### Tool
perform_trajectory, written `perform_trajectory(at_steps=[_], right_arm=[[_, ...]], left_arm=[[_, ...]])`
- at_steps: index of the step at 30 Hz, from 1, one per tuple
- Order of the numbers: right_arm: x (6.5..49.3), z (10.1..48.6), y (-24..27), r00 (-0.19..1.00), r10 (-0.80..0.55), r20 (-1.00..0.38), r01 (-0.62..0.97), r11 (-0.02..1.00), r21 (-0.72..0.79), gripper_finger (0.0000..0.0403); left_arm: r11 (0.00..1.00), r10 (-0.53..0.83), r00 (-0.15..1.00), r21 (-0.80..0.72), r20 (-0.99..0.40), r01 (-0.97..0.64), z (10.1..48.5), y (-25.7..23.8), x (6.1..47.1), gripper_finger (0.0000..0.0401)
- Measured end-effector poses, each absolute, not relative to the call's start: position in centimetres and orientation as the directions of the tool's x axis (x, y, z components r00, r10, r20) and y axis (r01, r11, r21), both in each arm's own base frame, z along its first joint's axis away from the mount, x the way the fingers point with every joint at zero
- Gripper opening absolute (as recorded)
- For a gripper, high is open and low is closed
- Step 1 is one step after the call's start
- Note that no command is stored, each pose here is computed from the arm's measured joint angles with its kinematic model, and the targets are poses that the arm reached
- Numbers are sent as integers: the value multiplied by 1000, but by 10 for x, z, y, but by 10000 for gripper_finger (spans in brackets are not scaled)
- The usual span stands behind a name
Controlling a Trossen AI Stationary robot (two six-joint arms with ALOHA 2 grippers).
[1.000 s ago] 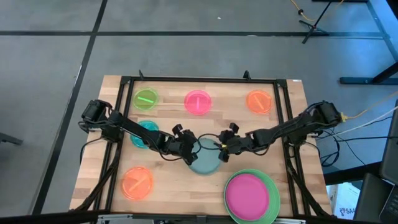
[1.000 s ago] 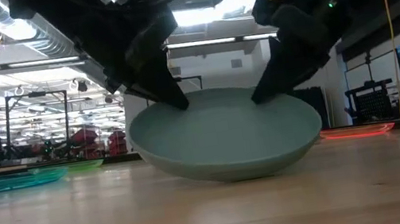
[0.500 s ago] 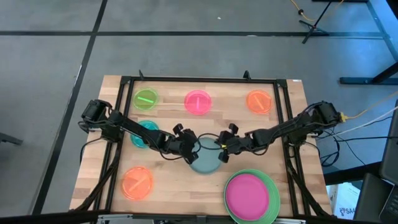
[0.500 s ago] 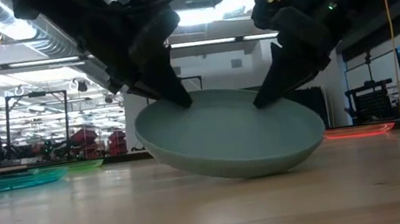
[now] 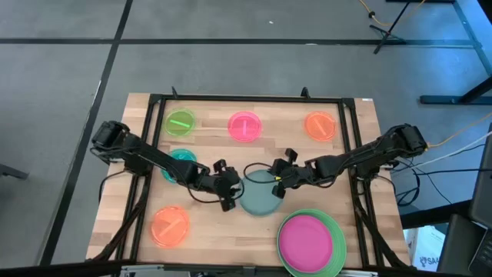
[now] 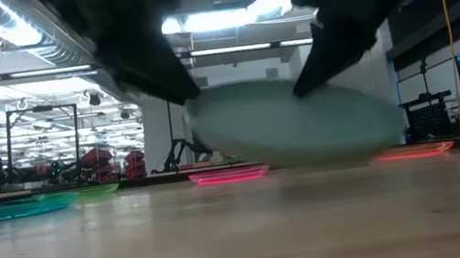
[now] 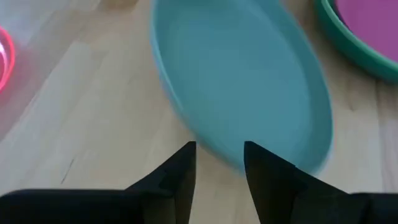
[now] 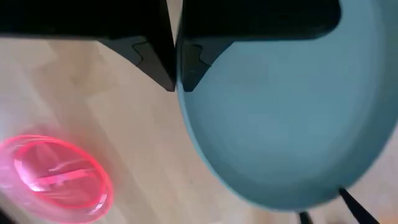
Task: Stack plastic plates
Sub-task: Stack the blue plate on the pink plate
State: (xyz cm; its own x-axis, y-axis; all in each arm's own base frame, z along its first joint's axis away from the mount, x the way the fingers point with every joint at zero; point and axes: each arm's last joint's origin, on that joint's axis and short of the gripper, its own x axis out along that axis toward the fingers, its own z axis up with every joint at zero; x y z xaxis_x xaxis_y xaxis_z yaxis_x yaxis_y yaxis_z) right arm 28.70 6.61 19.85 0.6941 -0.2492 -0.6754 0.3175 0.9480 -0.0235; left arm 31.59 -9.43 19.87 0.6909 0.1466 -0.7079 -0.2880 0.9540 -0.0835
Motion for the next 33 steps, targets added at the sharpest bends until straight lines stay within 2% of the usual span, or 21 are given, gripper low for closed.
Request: perform_trajectory(at_steps=[6, 10, 17, 25, 33], right_arm=[[273, 235, 66, 722, -210, -659, 291, 957, 13, 3], [255, 254, 69, 745, -99, -660, 219, 970, 101, 1], [220, 267, 89, 690, 75, -720, 110, 972, 206, 1], [190, 258, 131, 572, 189, -798, 24, 969, 247, 2], [175, 219, 155, 533, 163, -830, 83, 966, 243, 2]], left_arm=[[963, 190, 701, -11, -687, -271, 214, -114, 295, 129], [967, 199, 712, 17, -673, -254, 215, -123, 290, 129], [967, 203, 715, 24, -670, -252, 216, -123, 290, 129], [967, 198, 724, 12, -660, -254, 217, -123, 292, 129], [965, 202, 725, 10, -659, -261, 217, -122, 293, 129]])
